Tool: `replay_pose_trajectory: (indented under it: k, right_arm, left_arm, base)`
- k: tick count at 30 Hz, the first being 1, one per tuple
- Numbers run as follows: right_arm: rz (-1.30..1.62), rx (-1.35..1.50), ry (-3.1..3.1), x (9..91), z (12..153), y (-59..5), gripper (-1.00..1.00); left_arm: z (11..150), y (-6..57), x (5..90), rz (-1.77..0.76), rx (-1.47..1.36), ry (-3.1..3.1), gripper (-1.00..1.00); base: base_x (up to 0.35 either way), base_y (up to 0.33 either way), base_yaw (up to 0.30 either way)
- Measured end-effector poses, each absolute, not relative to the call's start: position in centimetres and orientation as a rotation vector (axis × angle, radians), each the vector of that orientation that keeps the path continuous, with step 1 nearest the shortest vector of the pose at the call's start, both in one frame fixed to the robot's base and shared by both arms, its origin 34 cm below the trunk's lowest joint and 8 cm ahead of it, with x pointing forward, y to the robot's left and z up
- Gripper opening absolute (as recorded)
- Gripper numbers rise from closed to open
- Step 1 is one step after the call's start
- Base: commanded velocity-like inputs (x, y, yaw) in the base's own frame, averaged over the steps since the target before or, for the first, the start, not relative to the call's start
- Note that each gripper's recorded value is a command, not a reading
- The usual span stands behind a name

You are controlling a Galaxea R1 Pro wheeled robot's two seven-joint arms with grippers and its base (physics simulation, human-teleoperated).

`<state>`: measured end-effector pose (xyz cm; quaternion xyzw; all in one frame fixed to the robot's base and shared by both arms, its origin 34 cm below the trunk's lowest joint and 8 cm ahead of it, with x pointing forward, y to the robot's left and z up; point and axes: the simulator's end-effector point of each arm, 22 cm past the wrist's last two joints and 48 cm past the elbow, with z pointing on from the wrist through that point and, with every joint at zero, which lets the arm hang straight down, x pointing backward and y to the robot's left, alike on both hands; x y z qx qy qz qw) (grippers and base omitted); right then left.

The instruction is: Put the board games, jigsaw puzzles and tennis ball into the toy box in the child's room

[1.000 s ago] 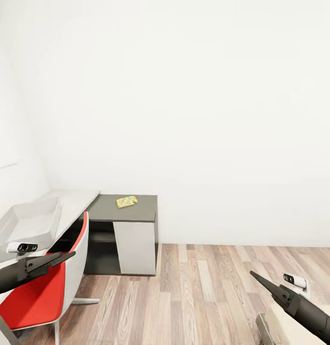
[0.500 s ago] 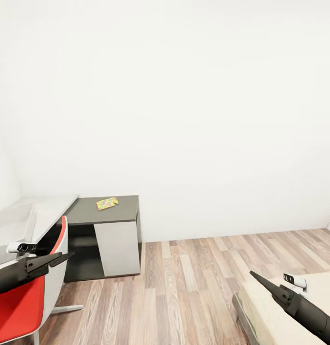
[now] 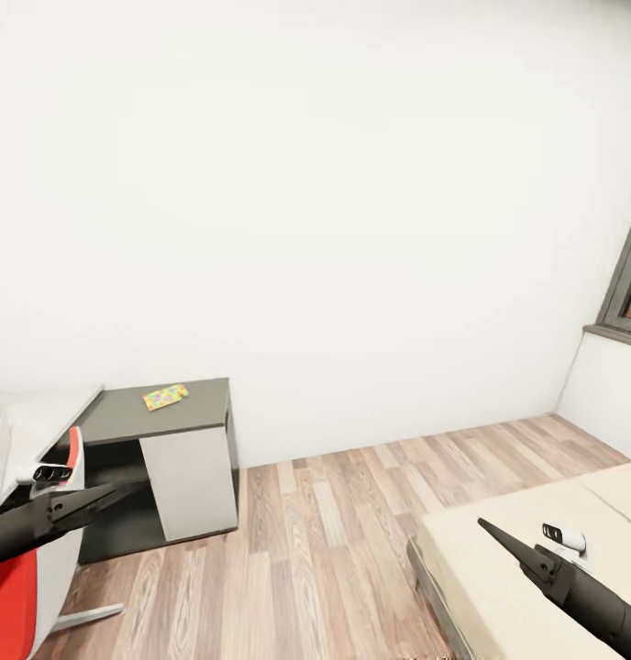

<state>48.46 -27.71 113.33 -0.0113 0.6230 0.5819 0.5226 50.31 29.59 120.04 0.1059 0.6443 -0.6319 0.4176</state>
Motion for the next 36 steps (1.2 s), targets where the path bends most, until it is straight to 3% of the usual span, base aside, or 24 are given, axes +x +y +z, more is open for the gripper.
replay_pose_trajectory:
  k: [36]
  right_arm:
    - [1.389, -0.044, 1.466, 48.1, 114.4, -27.8, 1.0]
  left_arm:
    - [121.1, 29.6, 49.7, -1.576, 0.287, 1.595, 1.0]
  base:
    - [-0.174, 0.0, -0.275]
